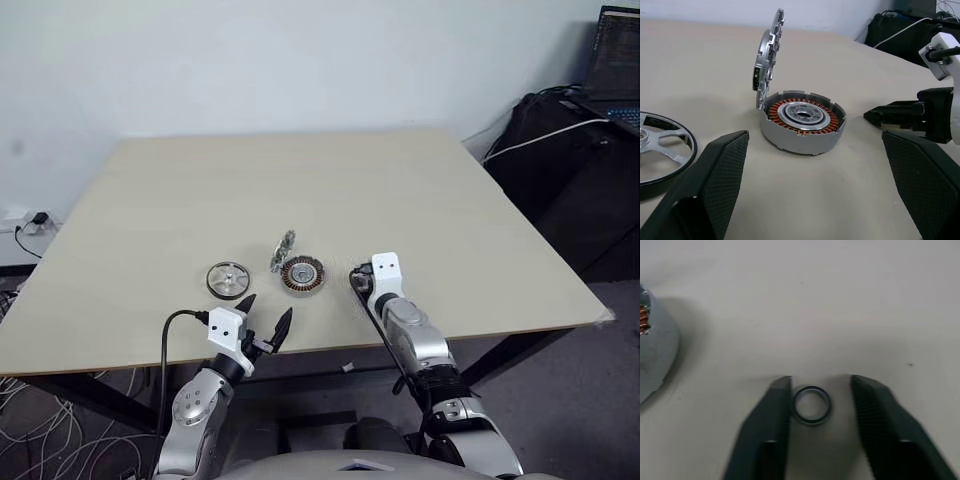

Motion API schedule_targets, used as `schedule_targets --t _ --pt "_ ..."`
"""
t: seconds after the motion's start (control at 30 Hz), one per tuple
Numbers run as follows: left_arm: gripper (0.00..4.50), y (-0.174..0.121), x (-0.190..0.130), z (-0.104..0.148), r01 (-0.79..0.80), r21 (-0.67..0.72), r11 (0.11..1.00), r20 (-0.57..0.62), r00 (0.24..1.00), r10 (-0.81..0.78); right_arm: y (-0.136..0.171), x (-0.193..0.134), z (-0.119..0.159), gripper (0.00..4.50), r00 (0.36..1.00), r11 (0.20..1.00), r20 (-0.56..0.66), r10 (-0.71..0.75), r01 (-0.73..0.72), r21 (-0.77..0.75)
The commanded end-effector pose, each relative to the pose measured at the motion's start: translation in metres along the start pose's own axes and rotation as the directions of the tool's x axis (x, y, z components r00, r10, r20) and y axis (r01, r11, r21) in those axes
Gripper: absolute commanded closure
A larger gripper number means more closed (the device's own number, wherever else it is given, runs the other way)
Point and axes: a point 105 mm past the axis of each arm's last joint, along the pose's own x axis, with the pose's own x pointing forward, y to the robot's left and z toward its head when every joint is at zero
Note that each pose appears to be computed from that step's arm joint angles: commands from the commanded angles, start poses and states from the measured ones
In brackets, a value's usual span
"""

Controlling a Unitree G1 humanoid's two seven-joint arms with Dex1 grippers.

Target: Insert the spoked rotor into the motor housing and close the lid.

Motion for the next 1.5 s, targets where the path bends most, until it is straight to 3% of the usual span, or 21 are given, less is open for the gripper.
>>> schedule_targets --t 0.03,0.17,0.37,0.5,0.9,1.5 --pt "0.0 -0.001 0.004 0.013 0.011 0.018 1.0 0.049 0.999 -0.012 0.005 -0.003 0.002 3.79 1.0 1.0 0.015 0.015 -0.015 0.024" --pt "0.0 -0.002 0.005 0.014 0.012 0.017 1.0 0.052 0.999 -0.013 0.005 -0.01 0.005 3.81 0.999 0.999 0.036 0.026 -0.027 0.024" --pt "0.0 -0.004 0.005 0.017 0.016 0.016 1.0 0.053 0.998 -0.017 0.036 -0.027 0.049 3.81 0.968 0.986 0.186 0.166 -0.163 -0.034" --pt "0.0 -0.005 0.006 0.018 0.022 0.015 1.0 0.051 0.998 -0.022 0.055 -0.03 0.066 3.81 0.951 0.976 0.216 0.22 -0.212 -0.059" --pt "0.0 -0.006 0.007 0.017 0.026 0.01 1.0 0.052 0.998 -0.026 0.105 -0.014 0.064 3.81 0.923 0.928 0.144 0.356 -0.33 -0.175" --pt "0.0 -0.003 0.009 0.016 0.021 0.022 1.0 0.058 0.998 -0.023 0.118 0.004 0.054 3.81 0.919 0.913 0.097 0.382 -0.359 -0.194"
